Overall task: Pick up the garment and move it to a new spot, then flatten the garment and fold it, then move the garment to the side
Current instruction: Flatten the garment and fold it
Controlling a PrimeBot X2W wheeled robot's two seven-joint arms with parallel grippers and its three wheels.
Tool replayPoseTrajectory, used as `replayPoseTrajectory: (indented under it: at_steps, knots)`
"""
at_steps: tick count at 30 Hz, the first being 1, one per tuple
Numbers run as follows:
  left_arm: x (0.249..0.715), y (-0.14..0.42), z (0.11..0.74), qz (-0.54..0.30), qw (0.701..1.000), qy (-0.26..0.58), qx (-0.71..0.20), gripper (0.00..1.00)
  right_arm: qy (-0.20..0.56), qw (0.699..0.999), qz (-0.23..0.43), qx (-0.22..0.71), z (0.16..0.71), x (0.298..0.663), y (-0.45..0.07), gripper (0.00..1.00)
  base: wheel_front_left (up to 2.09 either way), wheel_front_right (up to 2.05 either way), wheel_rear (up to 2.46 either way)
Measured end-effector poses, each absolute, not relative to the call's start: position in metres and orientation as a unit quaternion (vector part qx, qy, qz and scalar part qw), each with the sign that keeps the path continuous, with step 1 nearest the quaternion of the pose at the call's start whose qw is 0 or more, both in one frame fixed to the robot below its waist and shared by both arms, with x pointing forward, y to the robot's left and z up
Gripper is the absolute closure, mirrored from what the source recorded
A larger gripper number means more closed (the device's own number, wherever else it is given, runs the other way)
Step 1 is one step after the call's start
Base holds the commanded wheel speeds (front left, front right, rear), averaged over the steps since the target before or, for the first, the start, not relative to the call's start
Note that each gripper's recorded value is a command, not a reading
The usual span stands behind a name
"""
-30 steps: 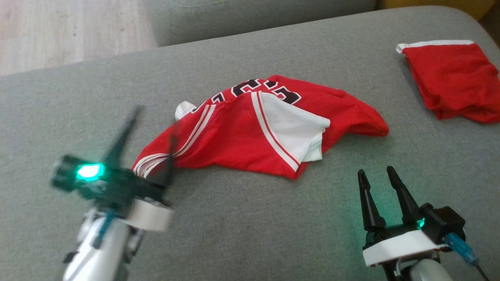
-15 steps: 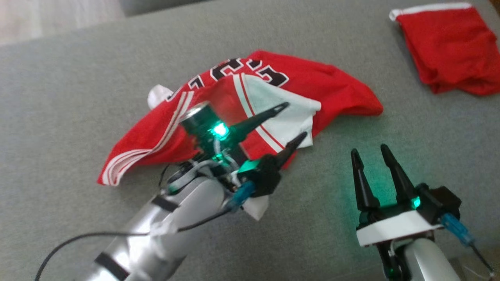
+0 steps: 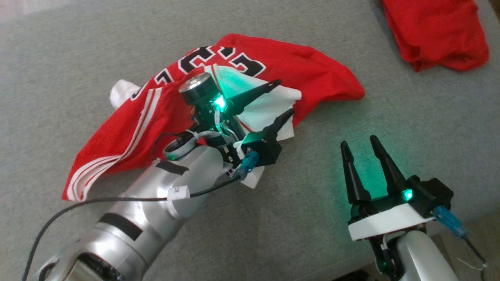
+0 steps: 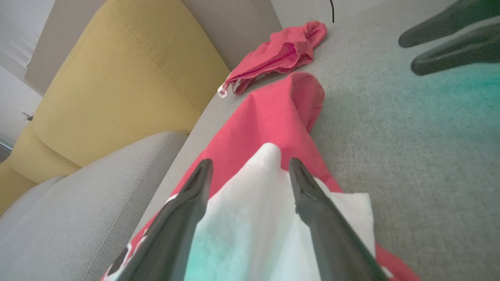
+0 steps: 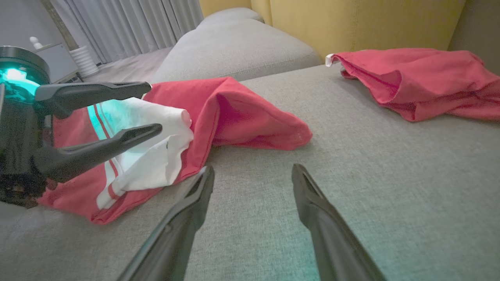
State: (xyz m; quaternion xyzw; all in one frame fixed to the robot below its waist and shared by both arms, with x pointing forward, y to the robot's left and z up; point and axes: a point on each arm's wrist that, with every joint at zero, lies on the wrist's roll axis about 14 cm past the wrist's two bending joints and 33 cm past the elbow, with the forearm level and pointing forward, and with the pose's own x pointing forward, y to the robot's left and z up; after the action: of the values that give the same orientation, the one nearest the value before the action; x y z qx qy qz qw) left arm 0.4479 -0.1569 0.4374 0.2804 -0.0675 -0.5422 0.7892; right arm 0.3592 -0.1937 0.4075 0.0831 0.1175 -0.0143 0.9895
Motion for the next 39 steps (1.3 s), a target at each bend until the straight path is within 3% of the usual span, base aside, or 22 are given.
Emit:
replayPoseTrajectory:
  at_steps: [10, 13, 14, 15, 20, 24, 28, 33, 39]
  knots:
    - [0.45, -0.167, 0.419, -0.559, 0.773, -0.059, 0.293, 0.0, 0.122, 0.989, -0.035, 0.083, 0.407, 0.352, -0.205, 0.0, 0.0, 0.0, 0.0]
    - [0.446, -0.17, 0.417, -0.565, 0.771, -0.056, 0.29, 0.76, 0.122, 0.988, -0.038, 0.082, 0.407, 0.35, -0.206, 0.0, 0.0, 0.0, 0.0]
    - [0.446, -0.171, 0.417, -0.566, 0.771, -0.057, 0.288, 0.96, 0.123, 0.988, -0.038, 0.082, 0.406, 0.35, -0.207, 0.0, 0.0, 0.0, 0.0]
    - [0.446, -0.172, 0.418, -0.567, 0.771, -0.058, 0.286, 1.0, 0.123, 0.988, -0.039, 0.082, 0.406, 0.35, -0.207, 0.0, 0.0, 0.0, 0.0]
    - [0.449, -0.171, 0.429, -0.553, 0.781, -0.072, 0.28, 1.0, 0.118, 0.989, -0.036, 0.083, 0.409, 0.352, -0.205, 0.0, 0.0, 0.0, 0.0]
    - [0.453, -0.172, 0.461, -0.527, 0.808, -0.107, 0.242, 1.0, 0.112, 0.99, -0.032, 0.084, 0.412, 0.354, -0.204, 0.0, 0.0, 0.0, 0.0]
    - [0.465, -0.156, 0.519, -0.461, 0.858, -0.155, 0.165, 1.0, 0.107, 0.99, -0.029, 0.088, 0.413, 0.356, -0.203, 0.0, 0.0, 0.0, 0.0]
    - [0.482, -0.071, 0.571, -0.352, 0.906, -0.206, 0.119, 1.0, 0.11, 0.99, -0.001, 0.094, 0.411, 0.355, -0.186, 0.0, 0.0, 0.0, 0.0]
    - [0.472, 0.028, 0.587, -0.252, 0.94, -0.192, 0.122, 1.0, 0.098, 0.99, 0.041, 0.097, 0.418, 0.366, -0.162, 0.0, 0.0, 0.0, 0.0]
